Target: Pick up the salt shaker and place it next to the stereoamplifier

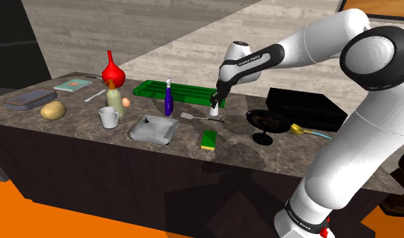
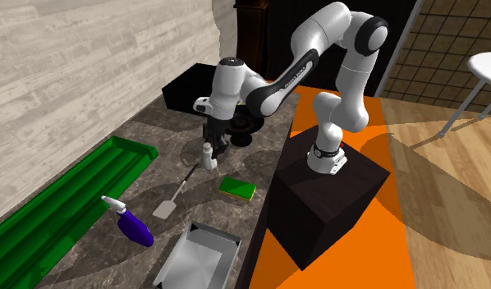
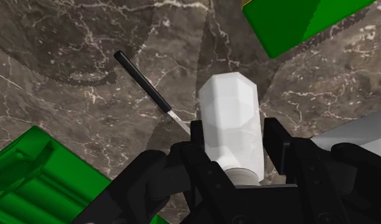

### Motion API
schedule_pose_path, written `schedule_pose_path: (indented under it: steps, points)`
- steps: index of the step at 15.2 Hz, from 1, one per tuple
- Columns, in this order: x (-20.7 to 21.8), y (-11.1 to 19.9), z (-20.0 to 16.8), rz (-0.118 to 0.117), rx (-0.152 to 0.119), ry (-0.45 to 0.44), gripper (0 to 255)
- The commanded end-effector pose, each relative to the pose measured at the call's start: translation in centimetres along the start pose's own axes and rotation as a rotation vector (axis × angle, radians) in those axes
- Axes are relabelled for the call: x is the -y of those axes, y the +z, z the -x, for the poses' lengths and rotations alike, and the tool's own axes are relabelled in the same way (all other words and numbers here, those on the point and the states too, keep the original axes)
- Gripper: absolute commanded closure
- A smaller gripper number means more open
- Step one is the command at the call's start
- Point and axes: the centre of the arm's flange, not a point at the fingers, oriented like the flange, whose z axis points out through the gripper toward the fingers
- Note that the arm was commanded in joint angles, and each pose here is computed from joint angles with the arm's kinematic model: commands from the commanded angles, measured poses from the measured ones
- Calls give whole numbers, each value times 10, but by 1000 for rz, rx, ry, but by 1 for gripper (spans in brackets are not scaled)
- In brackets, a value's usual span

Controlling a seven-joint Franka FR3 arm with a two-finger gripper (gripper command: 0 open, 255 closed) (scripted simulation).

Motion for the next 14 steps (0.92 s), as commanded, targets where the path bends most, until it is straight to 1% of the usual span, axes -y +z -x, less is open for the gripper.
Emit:
schedule_pose_path:
  steps: [1,14]
  points:
    - [-1,-10,-4,0,0,0,255]
    - [-6,-76,-24,0,0,0,255]
